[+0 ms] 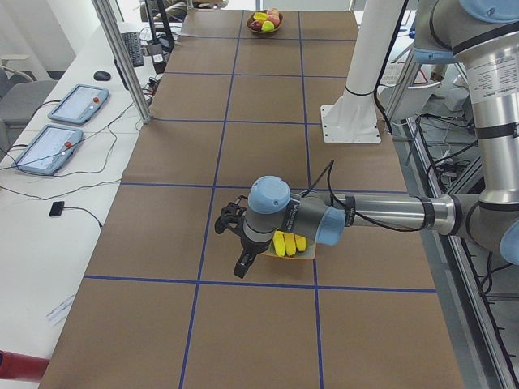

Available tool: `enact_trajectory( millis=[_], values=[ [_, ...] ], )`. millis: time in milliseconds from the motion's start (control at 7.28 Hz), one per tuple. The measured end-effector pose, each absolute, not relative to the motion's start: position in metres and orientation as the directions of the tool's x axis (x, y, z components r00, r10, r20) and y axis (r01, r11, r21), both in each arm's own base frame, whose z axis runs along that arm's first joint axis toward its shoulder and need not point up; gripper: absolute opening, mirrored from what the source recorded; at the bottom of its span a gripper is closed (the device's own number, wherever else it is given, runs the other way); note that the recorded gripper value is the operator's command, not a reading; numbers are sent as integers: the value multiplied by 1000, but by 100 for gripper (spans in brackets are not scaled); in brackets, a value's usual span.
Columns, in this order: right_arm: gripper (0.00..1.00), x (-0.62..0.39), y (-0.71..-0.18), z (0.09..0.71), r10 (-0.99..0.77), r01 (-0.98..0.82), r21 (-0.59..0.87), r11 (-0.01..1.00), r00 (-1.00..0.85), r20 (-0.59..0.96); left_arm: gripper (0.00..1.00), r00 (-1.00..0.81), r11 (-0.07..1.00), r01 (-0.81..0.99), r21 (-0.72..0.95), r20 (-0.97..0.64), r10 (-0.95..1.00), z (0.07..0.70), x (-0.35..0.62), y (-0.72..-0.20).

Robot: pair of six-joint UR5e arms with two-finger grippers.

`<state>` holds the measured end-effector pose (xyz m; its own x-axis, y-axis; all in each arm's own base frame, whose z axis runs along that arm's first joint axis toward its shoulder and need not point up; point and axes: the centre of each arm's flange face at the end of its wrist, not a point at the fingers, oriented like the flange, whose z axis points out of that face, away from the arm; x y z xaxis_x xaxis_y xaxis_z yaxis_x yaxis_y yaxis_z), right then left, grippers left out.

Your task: Transfer all bananas from basket to plate

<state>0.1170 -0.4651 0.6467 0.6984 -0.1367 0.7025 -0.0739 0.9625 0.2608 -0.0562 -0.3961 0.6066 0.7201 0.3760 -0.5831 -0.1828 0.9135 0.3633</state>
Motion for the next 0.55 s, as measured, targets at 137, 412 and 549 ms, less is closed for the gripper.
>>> enact_trajectory(
  millis=[137, 412, 549],
  values=[
    [100, 117, -465, 649, -125, -75, 245, 967, 697, 706, 100, 725, 939, -168, 300, -607, 324, 600, -67, -399],
    [100, 111, -463, 655, -87, -63, 181, 981, 692, 717, 100, 733, 976, -138, 170, -645, 216, 591, -79, -408],
    [100, 107, -458, 661, -74, -56, 155, 986, 690, 720, 100, 726, 983, -126, 131, -664, 181, 593, -82, -405]
  ],
)
